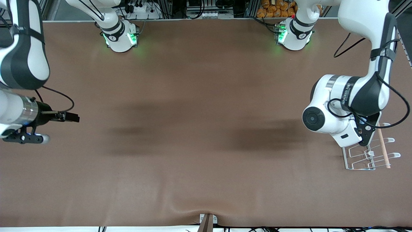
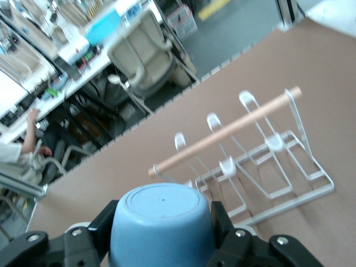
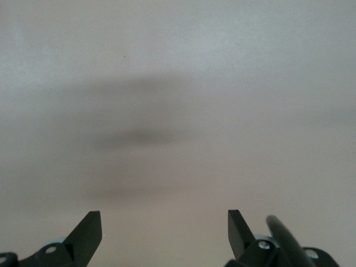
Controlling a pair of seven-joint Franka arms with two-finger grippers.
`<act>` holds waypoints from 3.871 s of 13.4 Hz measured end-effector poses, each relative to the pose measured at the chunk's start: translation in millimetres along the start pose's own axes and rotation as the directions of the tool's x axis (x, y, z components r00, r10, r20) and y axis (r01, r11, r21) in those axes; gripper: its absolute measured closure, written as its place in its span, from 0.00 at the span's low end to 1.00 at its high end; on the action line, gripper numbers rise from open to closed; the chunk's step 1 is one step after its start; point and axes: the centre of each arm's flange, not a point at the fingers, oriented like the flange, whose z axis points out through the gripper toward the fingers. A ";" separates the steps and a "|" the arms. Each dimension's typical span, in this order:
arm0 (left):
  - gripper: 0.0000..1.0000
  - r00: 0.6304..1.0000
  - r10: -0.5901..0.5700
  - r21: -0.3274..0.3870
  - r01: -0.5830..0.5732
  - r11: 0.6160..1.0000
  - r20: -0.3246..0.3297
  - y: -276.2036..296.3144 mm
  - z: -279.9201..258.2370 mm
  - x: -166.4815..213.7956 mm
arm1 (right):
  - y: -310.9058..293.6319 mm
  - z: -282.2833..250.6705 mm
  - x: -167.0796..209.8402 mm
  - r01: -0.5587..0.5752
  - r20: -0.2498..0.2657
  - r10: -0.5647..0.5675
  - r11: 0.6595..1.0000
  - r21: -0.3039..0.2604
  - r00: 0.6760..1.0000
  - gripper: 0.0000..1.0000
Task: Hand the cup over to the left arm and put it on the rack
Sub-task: 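Carry the cup with the left gripper over the wire rack, then lower the cup onto the rack prongs with the left gripper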
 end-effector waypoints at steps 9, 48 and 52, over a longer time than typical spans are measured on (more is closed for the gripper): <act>0.30 0.985 -0.086 0.068 0.097 0.993 -0.148 7.1 110.8 28.5 | 2.4 -82.6 -73.6 0.019 -0.024 -0.019 1.000 -0.011 1.000 0.00; 0.00 0.965 0.087 0.025 -0.084 0.996 -0.248 33.4 50.0 16.2 | 25.3 -154.0 -126.8 -0.083 -0.121 0.084 0.996 0.013 0.989 0.00; 0.00 0.964 0.160 -0.050 -0.175 0.983 -0.211 36.0 23.8 37.6 | 27.1 -151.2 -124.2 -0.087 -0.114 0.088 0.996 0.013 0.990 0.00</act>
